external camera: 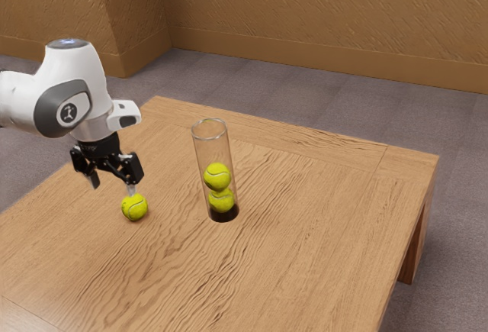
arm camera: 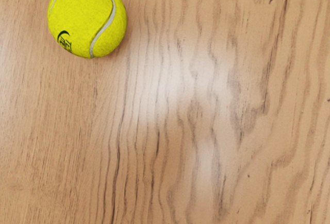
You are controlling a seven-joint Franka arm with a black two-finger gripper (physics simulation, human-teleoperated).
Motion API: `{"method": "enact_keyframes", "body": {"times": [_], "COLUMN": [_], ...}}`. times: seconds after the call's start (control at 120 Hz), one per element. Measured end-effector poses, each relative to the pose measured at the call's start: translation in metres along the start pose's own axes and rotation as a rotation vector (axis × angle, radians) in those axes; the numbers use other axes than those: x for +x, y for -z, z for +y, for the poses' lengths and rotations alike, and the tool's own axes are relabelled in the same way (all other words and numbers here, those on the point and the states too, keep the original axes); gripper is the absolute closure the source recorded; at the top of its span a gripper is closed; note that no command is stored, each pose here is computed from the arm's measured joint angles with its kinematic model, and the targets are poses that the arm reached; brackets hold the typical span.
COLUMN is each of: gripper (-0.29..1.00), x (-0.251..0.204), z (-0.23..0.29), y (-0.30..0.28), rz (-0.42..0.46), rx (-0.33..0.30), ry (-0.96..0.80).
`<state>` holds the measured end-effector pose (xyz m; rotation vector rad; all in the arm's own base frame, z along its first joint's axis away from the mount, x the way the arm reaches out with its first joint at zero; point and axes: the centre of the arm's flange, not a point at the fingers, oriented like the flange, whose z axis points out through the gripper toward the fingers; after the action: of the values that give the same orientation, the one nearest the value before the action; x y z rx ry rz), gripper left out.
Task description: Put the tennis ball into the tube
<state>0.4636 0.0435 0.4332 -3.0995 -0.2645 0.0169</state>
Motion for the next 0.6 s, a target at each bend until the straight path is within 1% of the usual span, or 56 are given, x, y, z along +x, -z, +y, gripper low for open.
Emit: {"method": "enact_keyframes", "body": {"times": [0.108,0.25,0.35,0.442,0.6], "gripper": [0.00,0.00,0.00,0.00,0.00], "x": [0.020,0.047,0.072,0.087,0.093], "z": [-0.009,-0.019,-0.022,-0.025,-0.045], "y": [-0.030,-0.049,-0.062,-0.074,-0.100], "rz": [0.023,0.062,0.071,0.071,0.040], "rx": [0.001,-0.005,-0.009,-0.013,-0.012], "ry": [-0.006,-0.016,-0.025,-0.030,-0.018]}}
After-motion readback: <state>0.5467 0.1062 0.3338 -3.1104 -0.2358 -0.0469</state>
